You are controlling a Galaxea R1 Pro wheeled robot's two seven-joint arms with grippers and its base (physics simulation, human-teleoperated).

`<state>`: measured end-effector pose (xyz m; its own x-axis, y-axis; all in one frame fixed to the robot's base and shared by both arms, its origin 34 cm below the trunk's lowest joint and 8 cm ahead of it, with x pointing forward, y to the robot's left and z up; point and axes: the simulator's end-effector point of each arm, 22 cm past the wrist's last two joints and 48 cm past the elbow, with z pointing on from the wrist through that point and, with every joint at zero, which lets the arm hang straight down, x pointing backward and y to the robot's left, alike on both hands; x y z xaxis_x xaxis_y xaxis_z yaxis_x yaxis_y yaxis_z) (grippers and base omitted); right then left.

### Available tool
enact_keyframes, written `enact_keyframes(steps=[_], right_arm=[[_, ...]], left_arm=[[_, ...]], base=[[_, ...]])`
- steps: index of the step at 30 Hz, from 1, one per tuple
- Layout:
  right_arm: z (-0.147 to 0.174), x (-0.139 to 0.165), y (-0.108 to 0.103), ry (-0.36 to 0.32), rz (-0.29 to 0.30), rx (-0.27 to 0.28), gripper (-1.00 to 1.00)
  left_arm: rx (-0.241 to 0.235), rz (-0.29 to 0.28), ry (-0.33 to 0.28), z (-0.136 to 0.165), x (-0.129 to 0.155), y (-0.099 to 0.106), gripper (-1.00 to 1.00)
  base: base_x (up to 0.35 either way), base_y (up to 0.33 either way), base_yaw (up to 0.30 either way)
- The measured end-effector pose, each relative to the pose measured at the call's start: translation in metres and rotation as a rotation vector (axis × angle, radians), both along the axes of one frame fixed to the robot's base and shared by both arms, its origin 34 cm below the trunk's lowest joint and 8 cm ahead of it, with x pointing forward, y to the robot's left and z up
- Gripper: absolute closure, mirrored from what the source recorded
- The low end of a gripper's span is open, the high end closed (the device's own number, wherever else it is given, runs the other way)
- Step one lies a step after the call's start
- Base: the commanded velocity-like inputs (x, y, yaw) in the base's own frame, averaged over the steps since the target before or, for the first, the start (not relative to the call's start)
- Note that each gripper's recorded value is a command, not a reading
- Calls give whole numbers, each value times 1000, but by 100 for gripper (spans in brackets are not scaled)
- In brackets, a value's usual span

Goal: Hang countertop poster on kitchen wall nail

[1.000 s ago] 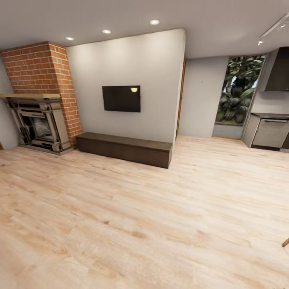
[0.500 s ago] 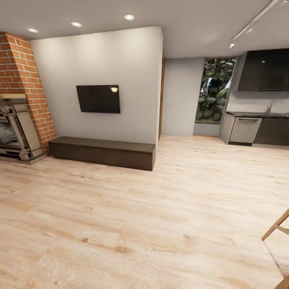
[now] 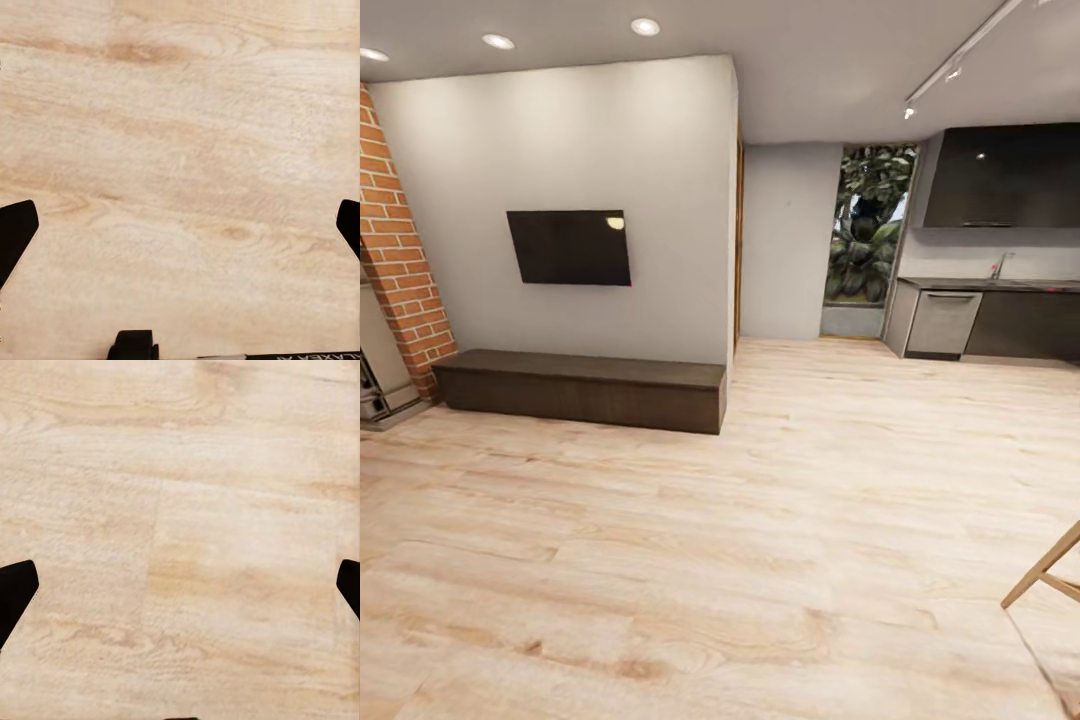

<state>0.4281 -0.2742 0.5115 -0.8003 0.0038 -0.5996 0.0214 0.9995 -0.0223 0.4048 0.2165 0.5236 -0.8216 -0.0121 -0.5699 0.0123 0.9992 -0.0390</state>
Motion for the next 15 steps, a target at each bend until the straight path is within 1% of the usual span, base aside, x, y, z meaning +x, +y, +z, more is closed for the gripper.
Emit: enact_keyframes(steps=[9,11,15], right_arm=[[0,-1,0,1,1,0,-100],[0,-1,0,2,0,1,-100],[-1,-1,0,2,0,1,-100]], left_arm=[[3,0,0,0,0,2,-100],[3,0,-1,0,0,2,-100],[4,0,-1,0,0,2,-100]], base=[[324,0,-10],[324,0,-140],[324,0,-229]])
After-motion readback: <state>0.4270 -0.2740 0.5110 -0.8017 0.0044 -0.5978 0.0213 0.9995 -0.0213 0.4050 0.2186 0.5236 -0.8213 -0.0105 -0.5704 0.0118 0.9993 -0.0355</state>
